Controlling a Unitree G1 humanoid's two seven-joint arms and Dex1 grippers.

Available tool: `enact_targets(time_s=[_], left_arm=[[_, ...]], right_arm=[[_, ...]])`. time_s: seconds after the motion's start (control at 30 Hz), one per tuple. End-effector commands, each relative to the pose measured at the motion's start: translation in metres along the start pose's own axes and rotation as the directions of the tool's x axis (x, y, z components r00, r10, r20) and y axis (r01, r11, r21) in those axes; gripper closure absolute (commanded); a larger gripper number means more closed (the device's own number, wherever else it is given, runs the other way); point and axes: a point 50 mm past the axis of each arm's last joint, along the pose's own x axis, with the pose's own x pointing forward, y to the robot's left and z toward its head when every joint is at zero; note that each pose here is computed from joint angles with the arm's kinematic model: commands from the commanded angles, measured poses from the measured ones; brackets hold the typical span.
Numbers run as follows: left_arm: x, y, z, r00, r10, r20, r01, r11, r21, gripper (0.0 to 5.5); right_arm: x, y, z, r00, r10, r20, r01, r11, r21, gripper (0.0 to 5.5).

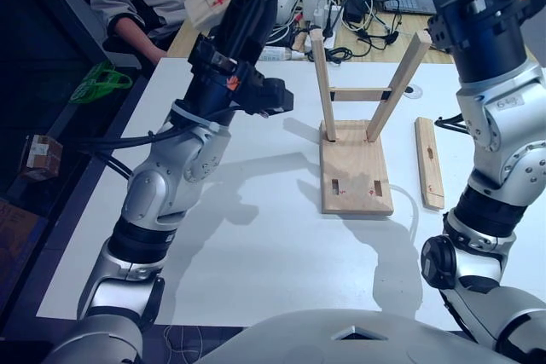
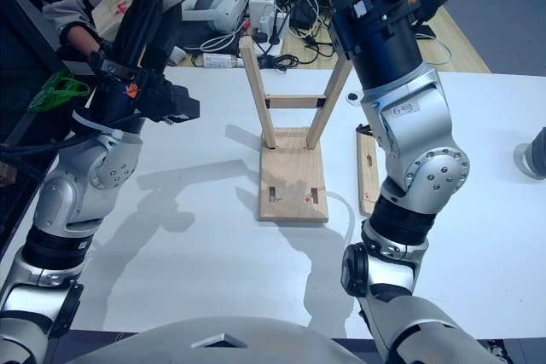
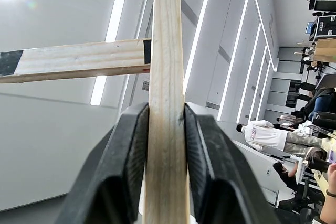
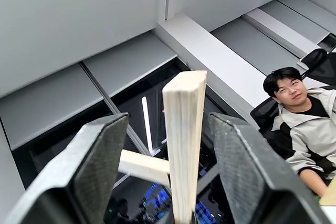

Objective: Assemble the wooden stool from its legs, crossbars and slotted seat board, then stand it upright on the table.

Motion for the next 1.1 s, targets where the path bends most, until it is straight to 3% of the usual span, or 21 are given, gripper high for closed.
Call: enact_targets(time_s=[0.03,0.13,0.47,0.63,0.93,1.1], left_arm=[[0.002,-0.002,0.007,0.999,0.031,0.024,-0.032,0.999,0.021,4.55],[0.002,-0.003,0.009,0.999,0.035,0.034,-0.036,0.999,0.028,4.55],[0.005,-0.004,0.015,0.997,0.038,0.067,-0.04,0.999,0.032,4.55],[0.003,-0.01,0.016,0.994,-0.034,0.101,0.033,0.999,0.013,4.55],[-0.002,-0.015,0.015,0.992,-0.09,0.091,0.107,0.971,-0.216,3.24],[-0.024,-0.026,0.009,0.977,-0.213,-0.005,0.185,0.862,-0.473,3.23]], right_arm=[[0.008,0.001,0.003,0.999,-0.016,0.044,0.014,0.999,0.043,2.62],[0.01,-0.001,0.003,0.998,-0.039,0.054,0.036,0.998,0.051,2.62],[0.006,-0.005,-0.005,0.995,-0.095,0.005,0.095,0.995,0.038,4.26],[0.003,-0.011,-0.007,0.993,-0.115,0.005,0.115,0.993,0.026,4.39],[0.001,-0.021,-0.001,0.979,-0.193,0.068,0.196,0.98,-0.027,4.5],[0.003,-0.03,0.014,0.937,-0.298,0.182,0.319,0.943,-0.098,4.5]])
